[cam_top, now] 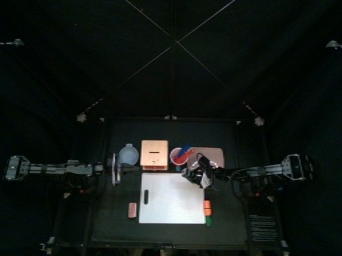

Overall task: Place sushi on board then cut the sushi with the knife then place the pieces on the plate
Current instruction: Place the sushi on the board

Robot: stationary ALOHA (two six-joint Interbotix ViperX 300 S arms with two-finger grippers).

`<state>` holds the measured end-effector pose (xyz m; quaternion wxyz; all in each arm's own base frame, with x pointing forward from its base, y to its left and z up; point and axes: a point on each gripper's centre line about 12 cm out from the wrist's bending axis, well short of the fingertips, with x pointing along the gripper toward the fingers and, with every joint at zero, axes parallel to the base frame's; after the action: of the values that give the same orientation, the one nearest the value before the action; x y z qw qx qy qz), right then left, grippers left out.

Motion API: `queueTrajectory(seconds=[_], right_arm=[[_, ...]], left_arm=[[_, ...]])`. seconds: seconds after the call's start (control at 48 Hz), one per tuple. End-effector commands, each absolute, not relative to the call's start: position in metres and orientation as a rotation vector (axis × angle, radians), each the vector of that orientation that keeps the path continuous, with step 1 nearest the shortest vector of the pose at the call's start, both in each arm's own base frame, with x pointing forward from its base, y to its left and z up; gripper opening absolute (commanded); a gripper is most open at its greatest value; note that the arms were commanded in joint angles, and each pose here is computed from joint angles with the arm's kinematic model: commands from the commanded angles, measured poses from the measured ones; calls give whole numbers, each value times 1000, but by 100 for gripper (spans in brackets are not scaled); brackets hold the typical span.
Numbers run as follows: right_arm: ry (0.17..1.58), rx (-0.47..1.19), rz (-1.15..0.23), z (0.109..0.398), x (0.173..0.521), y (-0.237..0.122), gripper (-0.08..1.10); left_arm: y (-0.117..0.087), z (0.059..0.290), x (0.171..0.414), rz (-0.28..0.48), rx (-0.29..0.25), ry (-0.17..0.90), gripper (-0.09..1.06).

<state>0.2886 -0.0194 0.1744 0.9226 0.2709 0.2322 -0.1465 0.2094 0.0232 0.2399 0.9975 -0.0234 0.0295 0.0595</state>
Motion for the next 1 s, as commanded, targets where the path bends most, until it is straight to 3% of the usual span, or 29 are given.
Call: queueTrajectory(seconds=[0.021,0.5,1.0], right_arm=[[434,589,-300,180,300,-11,58],[426,715,-373,157,327,29,58],[392,979,-551,149,361,60,58]], left_arm=[[23,245,211,118,-50,44,-2],[22,244,211,115,-51,51,-2],[22,242,211,116,-55,56,-2]])
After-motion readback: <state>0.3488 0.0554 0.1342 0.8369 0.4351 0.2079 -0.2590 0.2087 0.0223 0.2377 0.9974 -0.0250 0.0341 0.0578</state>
